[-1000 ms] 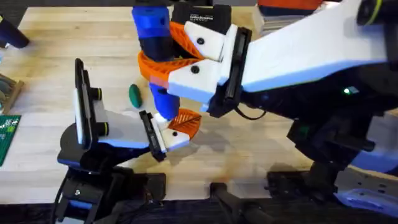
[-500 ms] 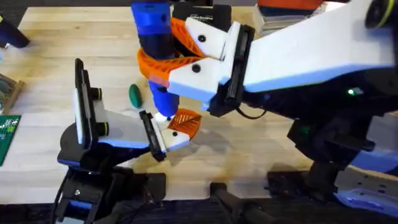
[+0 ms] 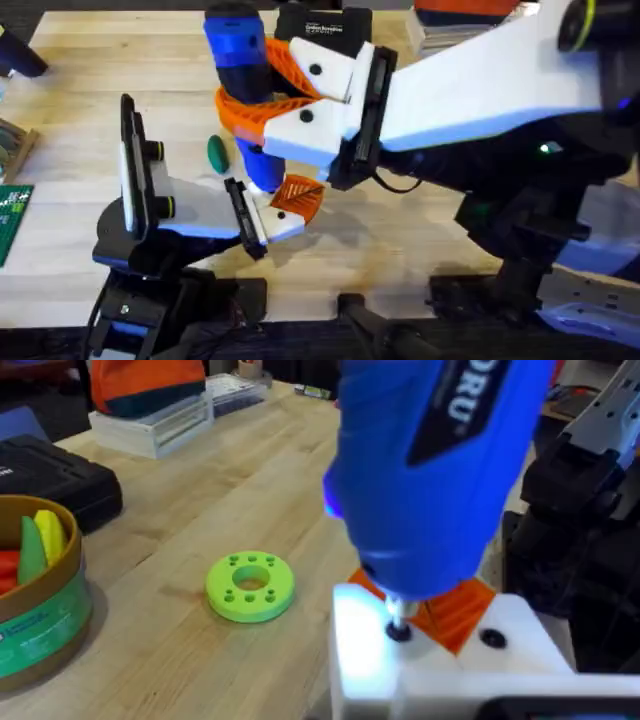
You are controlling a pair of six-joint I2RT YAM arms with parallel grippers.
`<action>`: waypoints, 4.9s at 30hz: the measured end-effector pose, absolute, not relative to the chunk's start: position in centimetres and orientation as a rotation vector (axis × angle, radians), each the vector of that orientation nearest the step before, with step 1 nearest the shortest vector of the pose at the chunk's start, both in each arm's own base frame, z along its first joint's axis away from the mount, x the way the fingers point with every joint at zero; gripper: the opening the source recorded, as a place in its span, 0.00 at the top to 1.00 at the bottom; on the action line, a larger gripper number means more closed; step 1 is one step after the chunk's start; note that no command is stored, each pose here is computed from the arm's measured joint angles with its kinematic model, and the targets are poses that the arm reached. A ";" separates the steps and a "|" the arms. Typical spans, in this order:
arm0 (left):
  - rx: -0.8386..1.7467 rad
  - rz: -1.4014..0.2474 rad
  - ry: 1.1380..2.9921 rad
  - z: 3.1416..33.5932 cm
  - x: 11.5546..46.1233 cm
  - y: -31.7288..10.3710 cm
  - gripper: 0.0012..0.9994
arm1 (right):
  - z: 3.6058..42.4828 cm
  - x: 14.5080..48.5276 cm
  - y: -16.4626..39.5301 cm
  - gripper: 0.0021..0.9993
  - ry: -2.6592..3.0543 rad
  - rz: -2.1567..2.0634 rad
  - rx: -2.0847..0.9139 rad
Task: Pick up the gripper from the table and insert it into the empty holder that is missing its gripper. Then pick up a screw, insert it into the mounting hole, and use the screwdriver to tighten it. Finally, clean up the table by picking up the vegetable and placing it into the bucket.
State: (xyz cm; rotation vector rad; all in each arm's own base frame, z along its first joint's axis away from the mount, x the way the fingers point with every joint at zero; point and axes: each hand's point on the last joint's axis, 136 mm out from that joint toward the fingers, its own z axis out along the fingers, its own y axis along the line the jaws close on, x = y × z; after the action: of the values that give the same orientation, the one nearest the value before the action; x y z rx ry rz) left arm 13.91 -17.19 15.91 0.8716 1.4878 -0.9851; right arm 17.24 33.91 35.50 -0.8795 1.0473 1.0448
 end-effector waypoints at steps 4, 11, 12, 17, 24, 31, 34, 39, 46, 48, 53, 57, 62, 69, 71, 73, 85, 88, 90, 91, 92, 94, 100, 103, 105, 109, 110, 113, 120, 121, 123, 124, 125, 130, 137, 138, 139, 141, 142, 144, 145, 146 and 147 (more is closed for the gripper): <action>0.871 -0.985 1.488 15.9 13.9 -17.2 1.00 | 35.5 17.2 33.9 0.97 1.047 1.044 -0.880; 0.871 -0.986 1.489 15.9 13.9 -17.2 1.00 | 35.4 17.2 34.0 0.97 1.051 1.042 -0.885; 0.871 -0.986 1.488 15.9 13.9 -17.2 1.00 | 35.3 17.2 34.0 0.97 1.051 1.042 -0.885; 0.872 -0.983 1.483 16.0 13.9 -17.2 1.00 | 36.4 16.8 33.7 0.97 0.976 1.050 -0.865; 0.872 -0.983 1.484 16.0 13.9 -17.2 1.00 | 40.2 16.4 31.7 0.97 0.825 1.030 -0.787; 0.872 -0.983 1.484 16.0 13.9 -17.2 1.00 | 37.4 18.1 32.3 0.97 0.920 0.934 -0.862; 0.872 -0.983 1.483 16.0 13.9 -17.2 1.00 | 34.2 21.2 31.7 0.97 1.012 0.754 -0.935; 0.872 -0.983 1.484 16.0 13.9 -17.2 1.00 | 27.8 27.2 28.1 0.97 1.203 0.339 -1.065; 0.872 -0.983 1.483 16.0 13.9 -17.2 1.00 | 17.6 32.4 18.3 0.97 1.464 -0.317 -1.415; 0.872 -0.983 1.484 16.0 13.9 -17.2 1.00 | 15.0 33.0 15.3 0.97 1.543 -0.428 -1.509; 0.872 -0.983 1.483 16.0 13.9 -17.2 1.00 | 11.0 34.1 9.4 0.97 1.720 -0.565 -1.591; 0.872 -0.983 1.484 16.0 13.9 -17.2 1.00 | 9.0 34.6 6.6 0.97 1.817 -0.604 -1.597; 0.872 -0.983 1.483 16.0 13.9 -17.2 1.00 | 6.4 34.5 6.1 0.97 1.874 -0.580 -1.654; 0.872 -0.983 1.484 16.0 13.9 -17.2 1.00 | 4.5 33.9 7.0 0.97 1.861 -0.500 -1.736; 0.872 -0.983 1.484 16.0 13.9 -17.2 1.00 | 4.3 33.6 7.2 0.97 1.840 -0.478 -1.778; 0.872 -0.983 1.484 16.0 13.9 -17.2 1.00 | 4.0 33.1 7.4 0.87 1.834 -0.452 -1.813; 0.872 -0.983 1.484 16.0 13.9 -17.2 1.00 | 5.6 33.7 8.7 0.01 1.790 -0.444 -1.799; 0.872 -0.983 1.483 16.0 13.9 -17.2 1.00 | 5.8 33.2 9.6 0.01 1.840 -0.392 -1.733; 0.872 -0.983 1.484 16.0 13.9 -17.2 1.00 | 7.4 32.8 11.0 0.01 1.915 -0.312 -1.556; 0.872 -0.983 1.483 16.0 13.9 -17.2 1.00 | 8.1 32.6 11.1 0.01 1.938 -0.290 -1.499; 0.872 -0.983 1.484 16.0 13.9 -17.2 1.00 | 8.8 32.3 11.2 0.01 1.959 -0.269 -1.438; 0.874 -0.981 1.482 16.0 13.9 -17.2 0.95 | 10.5 32.0 11.2 0.01 1.991 -0.229 -1.313; 0.873 -0.982 1.483 16.0 13.9 -17.2 0.10 | 16.5 31.3 11.6 0.01 1.966 -0.072 -0.957; 0.871 -0.982 1.483 16.0 13.9 -17.2 0.02 | 18.6 30.7 12.1 0.01 1.925 0.003 -0.883; 0.867 -0.971 1.479 16.1 14.1 -17.1 0.01 | 19.4 30.4 12.4 0.01 1.910 0.043 -0.856; 0.853 -0.918 1.395 17.9 14.6 -16.9 0.01 | 19.5 30.0 12.8 0.01 1.919 0.096 -0.830; 0.834 -0.916 1.398 18.2 14.8 -16.8 0.01 | 19.5 30.0 12.8 0.01 1.923 0.102 -0.826; 0.740 -0.938 1.507 18.0 15.4 -16.3 0.01 | 19.5 30.0 12.9 0.01 1.925 0.116 -0.818; 0.548 -0.809 1.788 20.9 15.8 -13.7 0.01 | 19.5 30.0 13.0 0.01 1.926 0.123 -0.814; 0.517 -0.762 1.827 21.6 16.0 -13.0 0.01 | 19.5 29.9 13.0 0.01 1.927 0.125 -0.813; 0.455 -0.671 1.904 22.9 16.3 -11.7 0.01 | 19.5 29.9 13.0 0.01 1.926 0.128 -0.813; 0.422 -0.623 1.951 23.4 16.5 -10.9 0.01 | 19.5 29.9 13.0 0.01 1.927 0.131 -0.811; 0.395 -0.585 1.993 23.8 16.6 -10.3 0.01 | 19.5 29.9 13.1 0.01 1.928 0.135 -0.810; 0.269 -0.384 2.318 23.2 17.4 -7.2 0.01 | 19.5 29.6 13.6 0.01 1.926 0.154 -0.816; 0.154 -0.259 2.629 19.9 20.7 -5.9 0.01 | 19.5 29.4 14.2 0.01 1.919 0.167 -0.835; 0.123 -0.259 2.665 19.2 20.9 -5.9 0.01 | 19.5 29.4 14.2 0.01 1.918 0.167 -0.835; 0.086 -0.262 2.702 18.6 21.0 -5.9 0.01 | 19.5 29.4 14.2 0.01 1.918 0.167 -0.835; 0.019 -0.257 2.754 17.6 21.4 -5.8 0.01 | 19.5 29.4 14.2 0.01 1.919 0.167 -0.835; -0.035 -0.237 2.780 17.1 21.6 -5.6 0.01 | 19.5 29.4 14.2 0.01 1.919 0.167 -0.835; -0.177 -0.168 2.815 16.1 22.1 -4.5 0.01 | 19.5 29.4 14.2 0.01 1.919 0.167 -0.835; -0.266 -0.121 2.825 15.6 22.4 -3.7 0.01 | 19.5 29.4 14.2 0.01 1.919 0.167 -0.835; -0.369 -0.072 2.825 15.1 22.9 -2.7 0.01 | 19.5 29.4 14.2 0.01 1.919 0.167 -0.835; -0.455 -0.036 2.815 14.7 23.6 -1.9 0.01 | 19.5 29.4 14.2 0.01 1.919 0.167 -0.835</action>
State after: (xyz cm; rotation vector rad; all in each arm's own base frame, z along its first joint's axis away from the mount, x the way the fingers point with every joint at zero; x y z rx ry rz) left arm 23.57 -1.89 14.66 -0.4549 2.8146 -0.0356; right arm 29.37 14.23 19.51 -0.8353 1.9185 0.1669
